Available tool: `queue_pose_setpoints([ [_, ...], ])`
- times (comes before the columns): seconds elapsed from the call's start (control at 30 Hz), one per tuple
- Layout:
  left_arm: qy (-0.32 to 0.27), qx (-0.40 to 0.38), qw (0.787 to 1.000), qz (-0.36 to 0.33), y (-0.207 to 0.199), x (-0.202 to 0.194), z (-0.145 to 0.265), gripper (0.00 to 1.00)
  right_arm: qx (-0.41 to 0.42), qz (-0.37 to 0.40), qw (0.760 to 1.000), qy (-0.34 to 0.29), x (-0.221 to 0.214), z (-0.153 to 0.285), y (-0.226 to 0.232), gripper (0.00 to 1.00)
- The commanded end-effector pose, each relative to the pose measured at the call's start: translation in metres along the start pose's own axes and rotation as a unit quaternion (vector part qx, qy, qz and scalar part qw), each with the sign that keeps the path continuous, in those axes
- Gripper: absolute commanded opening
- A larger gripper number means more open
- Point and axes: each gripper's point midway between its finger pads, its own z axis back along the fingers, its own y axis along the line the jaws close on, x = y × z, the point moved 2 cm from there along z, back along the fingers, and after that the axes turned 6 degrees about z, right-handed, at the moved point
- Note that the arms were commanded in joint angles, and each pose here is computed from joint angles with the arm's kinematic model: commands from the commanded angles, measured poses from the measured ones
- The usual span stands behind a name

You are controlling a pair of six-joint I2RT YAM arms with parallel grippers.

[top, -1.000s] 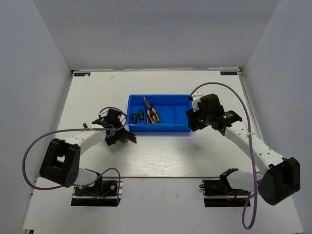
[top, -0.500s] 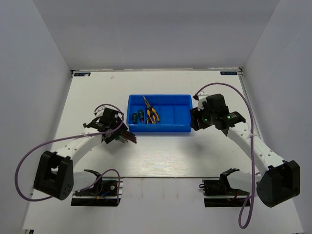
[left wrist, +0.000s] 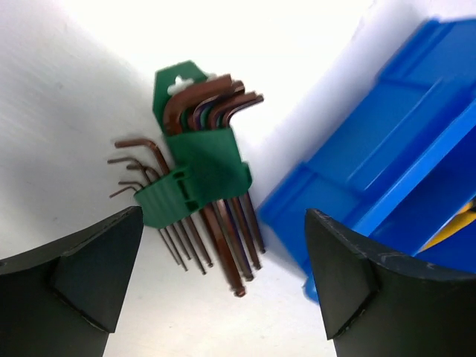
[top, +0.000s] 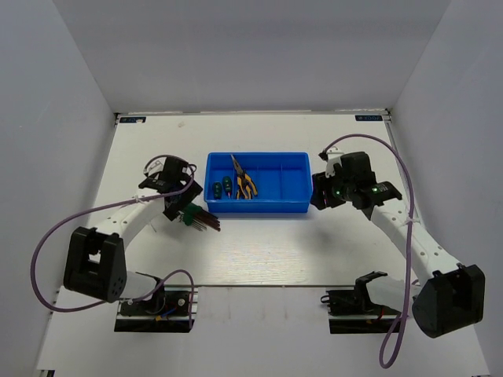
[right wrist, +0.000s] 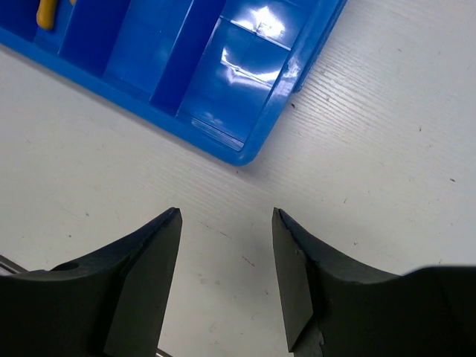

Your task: Sort the tools into containers

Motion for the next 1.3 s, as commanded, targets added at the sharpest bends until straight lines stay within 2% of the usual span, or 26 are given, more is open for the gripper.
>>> queue_pose_setpoints([
  [0.0, -0.002, 0.021, 1.000, 0.022, 0.000, 0.010, 0.002, 1.00, 0.001, -0.002, 1.000, -0.027, 0.008, 0.005, -0.002, 0.58],
  [0.23, 0.021, 0.046, 0.998, 0.043, 0.001, 0.020, -0.009, 1.00, -0.003, -0.019, 0.999, -0.036, 0.011, 0.009, -0.005, 0.58],
  [0.57, 0.026, 0.106, 0.994, -0.009, -0.002, 0.054, -0.035, 1.00, -0.004, -0.030, 0.999, -0.043, 0.010, 0.013, -0.009, 0.58],
  [0.77, 0.062, 0.086, 0.994, -0.034, -0.001, 0.039, -0.042, 0.98, -0.004, -0.034, 0.998, -0.049, 0.012, 0.015, -0.011, 0.58],
  [1.17, 0.086, 0.083, 0.991, -0.067, 0.001, 0.023, -0.054, 0.98, -0.003, -0.040, 0.998, -0.050, 0.012, 0.017, -0.013, 0.58],
  [1.27, 0.094, 0.083, 0.989, -0.073, 0.003, 0.019, -0.058, 0.95, -0.004, -0.045, 0.998, -0.050, 0.011, 0.017, -0.015, 0.58],
])
